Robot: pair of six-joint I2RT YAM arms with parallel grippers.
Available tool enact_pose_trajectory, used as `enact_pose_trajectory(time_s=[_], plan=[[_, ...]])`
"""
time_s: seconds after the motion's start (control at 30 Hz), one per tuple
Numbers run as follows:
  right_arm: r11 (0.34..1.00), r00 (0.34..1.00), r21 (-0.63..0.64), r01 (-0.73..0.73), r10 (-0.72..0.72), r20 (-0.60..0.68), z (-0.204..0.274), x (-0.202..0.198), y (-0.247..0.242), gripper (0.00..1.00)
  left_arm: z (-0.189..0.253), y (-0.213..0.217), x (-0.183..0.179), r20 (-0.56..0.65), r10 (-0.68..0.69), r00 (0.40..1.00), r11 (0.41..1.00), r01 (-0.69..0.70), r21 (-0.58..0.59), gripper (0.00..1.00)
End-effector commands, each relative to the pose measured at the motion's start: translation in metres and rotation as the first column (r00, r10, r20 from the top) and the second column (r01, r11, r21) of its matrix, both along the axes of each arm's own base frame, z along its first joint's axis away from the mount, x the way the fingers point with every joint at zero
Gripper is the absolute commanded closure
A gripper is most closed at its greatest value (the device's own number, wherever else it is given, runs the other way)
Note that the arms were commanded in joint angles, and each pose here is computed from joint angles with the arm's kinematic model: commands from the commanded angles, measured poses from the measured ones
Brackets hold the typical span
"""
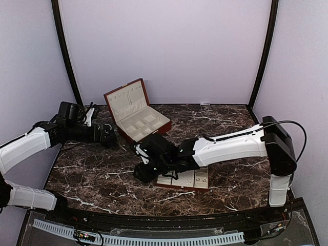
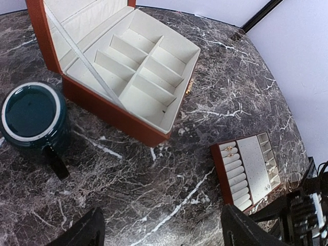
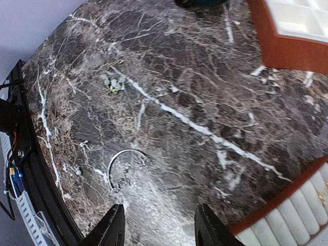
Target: Organize the mixed jewelry
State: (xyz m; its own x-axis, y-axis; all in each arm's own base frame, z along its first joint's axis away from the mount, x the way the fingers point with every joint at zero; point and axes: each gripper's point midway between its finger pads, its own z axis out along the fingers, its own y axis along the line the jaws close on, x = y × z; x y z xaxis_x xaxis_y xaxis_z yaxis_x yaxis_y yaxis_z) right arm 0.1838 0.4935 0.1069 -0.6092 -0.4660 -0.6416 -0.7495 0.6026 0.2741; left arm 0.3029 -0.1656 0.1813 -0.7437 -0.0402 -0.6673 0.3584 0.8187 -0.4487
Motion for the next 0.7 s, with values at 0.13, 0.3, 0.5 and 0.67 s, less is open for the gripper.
enact_pose_trajectory(time_s=[0.13, 0.3, 0.5, 0.67], plan=[[0.979, 0.978, -0.002, -0.204, 0.204, 0.047, -0.024, -0.016, 0.06, 0.58, -0.01, 0.019, -0.007, 0.026, -0.051, 0.998, 0.993, 0.048, 0.105, 0.2], [0.969, 0.969, -0.058, -0.239, 0.242, 0.053, -0.046, -0.014, 0.068, 0.62, -0.016, 0.023, -0.008, 0.044, -0.044, 0.998, 0.992, 0.039, 0.122, 0.2], [0.954, 0.955, -0.093, -0.285, 0.291, 0.059, -0.061, -0.015, 0.073, 0.67, -0.015, 0.023, -0.006, 0.048, -0.043, 0.998, 0.991, 0.037, 0.125, 0.2], [0.944, 0.945, -0.116, -0.31, 0.319, 0.074, -0.067, -0.014, 0.076, 0.7, -0.016, 0.024, -0.004, 0.043, -0.04, 0.998, 0.991, 0.034, 0.128, 0.2]])
